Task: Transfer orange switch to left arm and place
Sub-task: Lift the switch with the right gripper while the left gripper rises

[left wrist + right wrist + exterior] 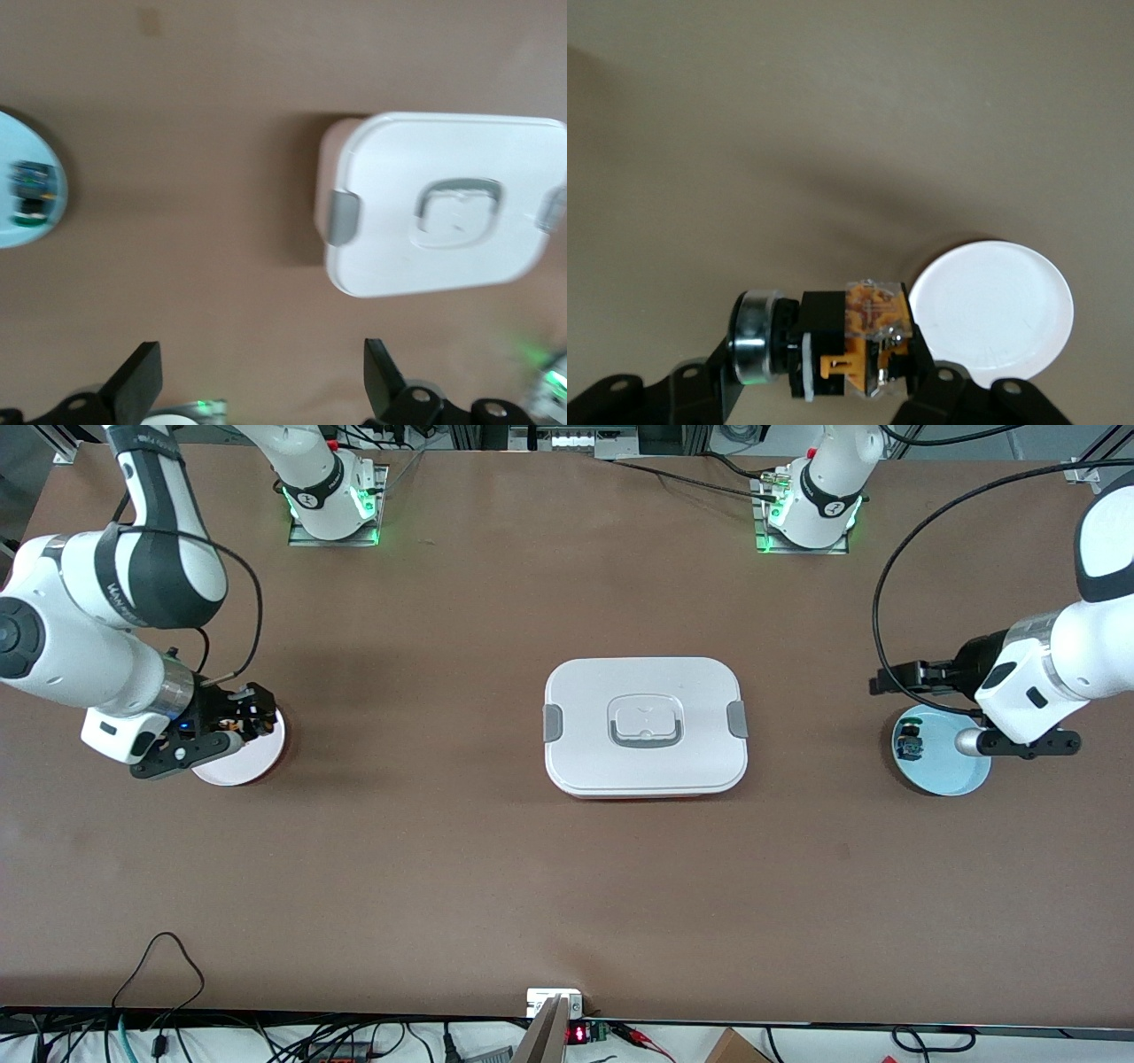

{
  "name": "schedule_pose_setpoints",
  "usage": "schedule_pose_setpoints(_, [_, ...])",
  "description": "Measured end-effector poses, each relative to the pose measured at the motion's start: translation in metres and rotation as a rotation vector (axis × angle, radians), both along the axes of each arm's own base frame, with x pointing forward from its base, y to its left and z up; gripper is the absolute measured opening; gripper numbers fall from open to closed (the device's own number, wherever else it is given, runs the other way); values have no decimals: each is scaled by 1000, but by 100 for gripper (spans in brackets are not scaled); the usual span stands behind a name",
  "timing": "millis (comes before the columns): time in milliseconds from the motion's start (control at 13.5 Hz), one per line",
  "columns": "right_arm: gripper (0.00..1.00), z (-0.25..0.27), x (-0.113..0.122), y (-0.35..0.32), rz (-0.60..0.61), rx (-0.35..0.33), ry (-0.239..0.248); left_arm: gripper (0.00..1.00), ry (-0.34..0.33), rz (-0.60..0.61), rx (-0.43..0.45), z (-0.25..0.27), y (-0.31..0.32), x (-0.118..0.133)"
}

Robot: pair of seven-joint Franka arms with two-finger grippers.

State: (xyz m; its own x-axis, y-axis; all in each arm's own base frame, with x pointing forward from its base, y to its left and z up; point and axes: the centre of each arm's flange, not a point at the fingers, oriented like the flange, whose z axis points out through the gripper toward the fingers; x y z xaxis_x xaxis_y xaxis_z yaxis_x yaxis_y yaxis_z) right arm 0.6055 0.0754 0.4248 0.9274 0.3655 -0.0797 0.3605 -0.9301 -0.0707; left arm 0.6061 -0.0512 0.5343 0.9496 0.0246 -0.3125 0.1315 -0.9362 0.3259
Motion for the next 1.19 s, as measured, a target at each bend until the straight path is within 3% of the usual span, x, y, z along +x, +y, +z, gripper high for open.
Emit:
schedule_pose_setpoints(296, [72,38,-10,81,91,152,-44,100,167,188,-678,-26,89,10])
schedule_pose_setpoints(370, [72,50,-13,96,141,184,-63,100,160,195,-835,-48,105,20])
schedule_pose_setpoints(519, [72,75,-24,128,199,292,-86,100,92,139,-1048,-84,95,34])
schedule_pose_setpoints(593, [72,85,-31,145,220,354,-89,100,66,108,-1113,-92,76,37])
schedule_pose_setpoints(741, [72,97,-49,184,305,453,-90,100,10,73,-1165,-89,27,46])
schedule_pose_setpoints(889, [72,105,-63,211,442,535,-112,100,-61,48,-1174,-77,-28,53])
schedule_pose_setpoints(1185, [72,110,-69,231,626,797,-182,100,-145,110,-1170,-64,-134,56])
